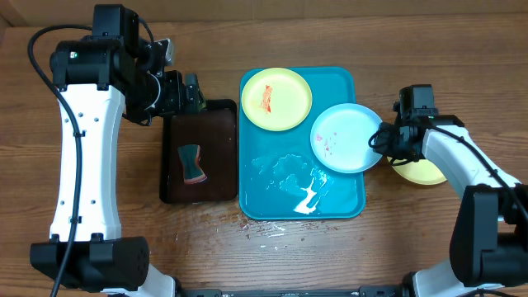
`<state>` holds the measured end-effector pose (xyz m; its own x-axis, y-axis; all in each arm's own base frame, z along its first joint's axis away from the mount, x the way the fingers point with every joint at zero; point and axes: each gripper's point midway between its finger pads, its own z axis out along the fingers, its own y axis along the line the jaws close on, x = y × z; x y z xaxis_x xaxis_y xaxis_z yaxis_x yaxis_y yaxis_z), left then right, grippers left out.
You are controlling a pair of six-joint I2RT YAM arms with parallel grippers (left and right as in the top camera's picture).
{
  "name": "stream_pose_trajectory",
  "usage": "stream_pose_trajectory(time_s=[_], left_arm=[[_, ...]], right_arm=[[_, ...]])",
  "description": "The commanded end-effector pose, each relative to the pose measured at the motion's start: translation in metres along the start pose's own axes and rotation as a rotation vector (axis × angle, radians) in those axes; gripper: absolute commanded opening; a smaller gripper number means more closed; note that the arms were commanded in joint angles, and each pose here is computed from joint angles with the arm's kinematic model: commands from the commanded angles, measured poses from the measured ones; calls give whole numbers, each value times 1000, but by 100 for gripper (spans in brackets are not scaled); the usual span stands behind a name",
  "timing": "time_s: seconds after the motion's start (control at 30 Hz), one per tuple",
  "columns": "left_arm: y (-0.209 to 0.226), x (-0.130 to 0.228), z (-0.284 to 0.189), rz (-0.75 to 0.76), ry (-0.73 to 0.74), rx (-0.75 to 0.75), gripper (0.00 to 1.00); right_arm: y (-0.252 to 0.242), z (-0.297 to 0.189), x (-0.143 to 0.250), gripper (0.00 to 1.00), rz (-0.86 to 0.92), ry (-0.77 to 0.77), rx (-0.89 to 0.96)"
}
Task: Clean dirty plates on tray and stack at the side
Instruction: 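Grasp the white plate rim with the right gripper and drag it down the tray, then grasp the sponge in the black tray with the left gripper and lift it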
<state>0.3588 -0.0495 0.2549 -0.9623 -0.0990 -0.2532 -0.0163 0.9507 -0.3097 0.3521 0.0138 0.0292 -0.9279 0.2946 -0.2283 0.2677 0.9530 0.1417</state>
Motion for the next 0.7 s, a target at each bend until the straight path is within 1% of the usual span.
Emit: stream_pose_trajectory(time_s=[0.0, 0.07, 0.17, 0.27, 0.33, 0.4, 0.57, 0.63, 0.67], left_arm=[[2, -2, -10, 29, -32, -35, 92], [9, -1, -10, 0, -30, -74, 95], [25, 0, -12, -109, -37, -163, 95], [28, -1, -12, -158, -45, -182, 95], [28, 0, -12, -163, -44, -182, 95], [30, 0, -12, -168, -42, -193, 95], [35, 4, -6, -177, -19, -213, 94], [39, 8, 0, -185, 2, -229, 88], [43, 14, 9, -194, 30, -238, 86]], right_arm=[[9, -19, -3, 4, 1, -12, -42], [16, -35, 0, 4, -8, -8, -68], [34, -56, 13, 4, -40, 8, -121], [54, -65, 37, 4, -99, 64, -153], [62, -62, 52, 4, -110, 106, -143], [72, -54, 67, 4, -84, 138, -140], [92, -27, 86, 4, -119, 123, -150], [92, -18, 90, 4, -81, 110, -130], [83, -14, 90, 7, -45, 86, -77]])
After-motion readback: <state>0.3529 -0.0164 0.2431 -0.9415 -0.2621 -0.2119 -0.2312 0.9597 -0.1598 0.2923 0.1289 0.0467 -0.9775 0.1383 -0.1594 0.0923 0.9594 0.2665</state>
